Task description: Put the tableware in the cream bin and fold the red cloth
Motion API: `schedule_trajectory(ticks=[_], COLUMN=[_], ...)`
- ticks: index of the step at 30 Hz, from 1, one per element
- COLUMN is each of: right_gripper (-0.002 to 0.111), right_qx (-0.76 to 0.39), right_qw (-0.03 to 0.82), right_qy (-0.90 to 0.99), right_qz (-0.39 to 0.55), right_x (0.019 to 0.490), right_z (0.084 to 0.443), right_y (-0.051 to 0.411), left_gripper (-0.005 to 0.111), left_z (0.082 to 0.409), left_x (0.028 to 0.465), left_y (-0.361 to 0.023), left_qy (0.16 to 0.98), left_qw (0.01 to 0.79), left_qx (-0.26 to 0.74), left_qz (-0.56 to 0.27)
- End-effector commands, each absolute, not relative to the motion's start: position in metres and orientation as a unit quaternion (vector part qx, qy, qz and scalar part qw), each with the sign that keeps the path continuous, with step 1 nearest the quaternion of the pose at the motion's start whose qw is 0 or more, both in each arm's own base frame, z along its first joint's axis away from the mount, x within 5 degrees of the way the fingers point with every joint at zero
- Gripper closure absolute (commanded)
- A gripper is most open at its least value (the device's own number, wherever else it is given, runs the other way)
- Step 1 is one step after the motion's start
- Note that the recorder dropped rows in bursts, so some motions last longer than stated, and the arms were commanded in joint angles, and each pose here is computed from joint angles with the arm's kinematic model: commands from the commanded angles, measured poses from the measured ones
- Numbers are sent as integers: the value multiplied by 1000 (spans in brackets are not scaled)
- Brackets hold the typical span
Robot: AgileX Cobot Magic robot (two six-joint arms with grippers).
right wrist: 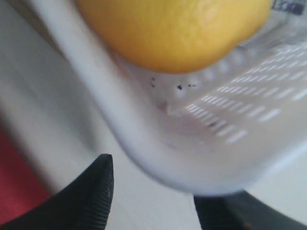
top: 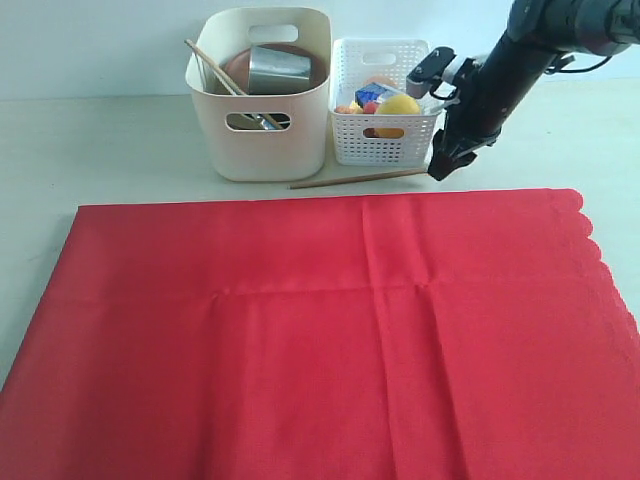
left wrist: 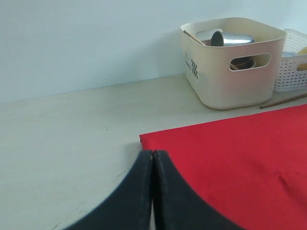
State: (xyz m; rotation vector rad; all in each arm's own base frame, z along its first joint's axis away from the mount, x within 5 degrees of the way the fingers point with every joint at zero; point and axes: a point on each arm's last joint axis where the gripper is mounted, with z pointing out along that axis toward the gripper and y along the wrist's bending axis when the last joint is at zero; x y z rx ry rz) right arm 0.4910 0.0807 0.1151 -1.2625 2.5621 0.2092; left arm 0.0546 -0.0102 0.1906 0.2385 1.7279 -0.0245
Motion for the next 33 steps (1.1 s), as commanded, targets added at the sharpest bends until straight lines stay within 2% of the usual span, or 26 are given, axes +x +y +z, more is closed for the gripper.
schedule_trajectory(ticks=[1,12,18,25,27,30,33], right_gripper=[58,58,58,58,63,85,109], right_qx=[-440,-441,-440,-431,-464,-560,-581], right_qw=[137,132,166,207,211,199,196], right_qy=[883,882,878,873,853,791,780], right_qz=[92,99,92,97,114,149,126], right_x=[491,489,489,479,473,461,463], right_z=[104,108,144,204,215,220,211], right_y=[82,83,84,85,89,100,114], left_gripper=[105,105,105,105,105,105,105], left_z=[190,190,190,190,190,190,190], left_x=[54,54,54,54,54,54,54], left_y=[-10,-10,-10,-10,-10,-10,-10], left_qy=[757,757,757,757,757,757,757], left_qw=[645,645,645,645,645,645,645], left_qx=[104,104,104,104,104,104,104], left_qz=[-10,-10,-10,-10,-10,-10,-10])
